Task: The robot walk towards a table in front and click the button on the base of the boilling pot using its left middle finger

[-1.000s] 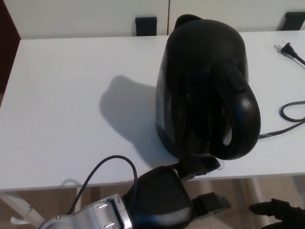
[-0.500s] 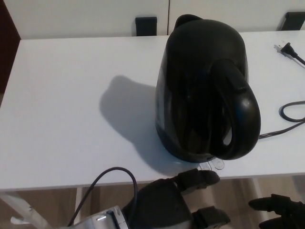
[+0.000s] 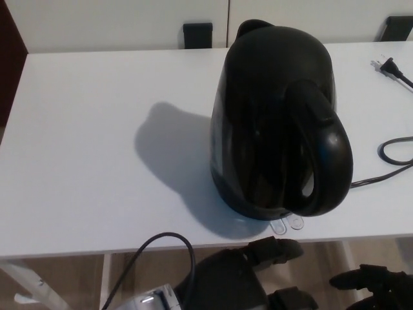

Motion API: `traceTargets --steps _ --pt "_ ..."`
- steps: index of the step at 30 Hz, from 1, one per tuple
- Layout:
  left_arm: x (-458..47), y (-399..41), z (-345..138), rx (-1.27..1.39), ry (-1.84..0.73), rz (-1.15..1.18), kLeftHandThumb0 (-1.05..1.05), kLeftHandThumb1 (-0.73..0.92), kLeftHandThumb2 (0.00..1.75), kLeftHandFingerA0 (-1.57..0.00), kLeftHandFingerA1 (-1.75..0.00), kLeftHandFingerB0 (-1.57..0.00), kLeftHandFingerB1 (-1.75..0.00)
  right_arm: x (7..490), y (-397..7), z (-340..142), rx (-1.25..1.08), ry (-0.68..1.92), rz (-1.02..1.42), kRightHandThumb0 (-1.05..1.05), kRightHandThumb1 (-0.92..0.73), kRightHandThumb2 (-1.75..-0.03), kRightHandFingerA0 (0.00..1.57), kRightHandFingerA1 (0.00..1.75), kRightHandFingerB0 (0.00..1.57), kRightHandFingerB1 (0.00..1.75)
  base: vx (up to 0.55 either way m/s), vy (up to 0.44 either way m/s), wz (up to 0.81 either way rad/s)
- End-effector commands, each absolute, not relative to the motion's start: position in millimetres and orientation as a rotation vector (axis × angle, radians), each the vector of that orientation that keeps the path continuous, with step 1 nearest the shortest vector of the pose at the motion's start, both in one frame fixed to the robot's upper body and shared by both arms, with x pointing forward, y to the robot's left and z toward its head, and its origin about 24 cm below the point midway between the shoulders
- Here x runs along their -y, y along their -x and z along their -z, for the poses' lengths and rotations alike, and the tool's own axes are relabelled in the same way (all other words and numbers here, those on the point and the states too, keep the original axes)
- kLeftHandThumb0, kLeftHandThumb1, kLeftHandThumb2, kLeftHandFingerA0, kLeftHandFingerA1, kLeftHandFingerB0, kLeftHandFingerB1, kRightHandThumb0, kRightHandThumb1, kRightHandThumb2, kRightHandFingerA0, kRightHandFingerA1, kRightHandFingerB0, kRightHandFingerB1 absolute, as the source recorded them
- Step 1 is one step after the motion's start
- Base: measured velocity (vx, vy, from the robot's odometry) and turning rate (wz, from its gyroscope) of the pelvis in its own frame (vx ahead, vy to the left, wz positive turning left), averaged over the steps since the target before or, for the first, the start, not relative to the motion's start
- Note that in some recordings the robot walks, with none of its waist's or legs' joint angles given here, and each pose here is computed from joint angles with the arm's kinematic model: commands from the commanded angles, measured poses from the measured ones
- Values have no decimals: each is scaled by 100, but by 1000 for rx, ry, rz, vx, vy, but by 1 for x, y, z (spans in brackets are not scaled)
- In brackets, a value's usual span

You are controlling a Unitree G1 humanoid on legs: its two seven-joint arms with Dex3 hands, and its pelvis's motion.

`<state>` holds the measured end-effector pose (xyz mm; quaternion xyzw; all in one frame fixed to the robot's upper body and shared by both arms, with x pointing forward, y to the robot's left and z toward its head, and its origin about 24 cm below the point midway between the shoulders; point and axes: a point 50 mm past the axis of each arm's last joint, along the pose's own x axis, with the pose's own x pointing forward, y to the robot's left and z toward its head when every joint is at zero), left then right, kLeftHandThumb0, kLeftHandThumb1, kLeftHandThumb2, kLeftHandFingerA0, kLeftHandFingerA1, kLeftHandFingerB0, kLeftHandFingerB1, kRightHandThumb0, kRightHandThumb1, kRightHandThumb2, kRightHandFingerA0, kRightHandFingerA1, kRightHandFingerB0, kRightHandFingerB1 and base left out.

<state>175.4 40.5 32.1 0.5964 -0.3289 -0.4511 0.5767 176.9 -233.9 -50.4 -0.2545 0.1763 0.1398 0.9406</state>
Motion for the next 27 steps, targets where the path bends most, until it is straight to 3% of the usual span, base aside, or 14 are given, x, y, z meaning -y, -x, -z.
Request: traceTargets --steps 1,2,4,5,11,27 --pt "-37 -175 -29 764 -1416 1070 -82 87 67 -28 -32 -24 -29 236 -174 48 -325 530 -294 -20 -46 -53 87 65 75 55 0 0 0" --pt "-36 -176 -29 773 -1416 1064 -83 88 67 -30 -32 -25 -29 235 -175 51 -365 511 -266 -22 -56 -56 77 61 66 52 0 0 0" --pt "-35 -177 -29 786 -1427 1053 -82 89 68 -29 -32 -23 -28 239 -175 49 -361 497 -290 -19 -47 -53 72 59 62 51 0 0 0" --pt "-34 -177 -30 787 -1424 1052 -82 88 68 -29 -32 -23 -29 237 -174 46 -337 498 -298 -20 -47 -53 79 63 67 54 0 0 0" --pt "-33 -179 -33 787 -1413 1050 -81 84 66 -28 -32 -24 -29 234 -178 44 -314 523 -288 -19 -46 -53 84 64 72 55 0 0 0" --pt "-35 -189 -34 808 -1422 1003 -81 87 67 -31 -33 -25 -29 240 -177 48 -368 460 -314 -24 -48 -54 77 60 65 50 0 0 0"
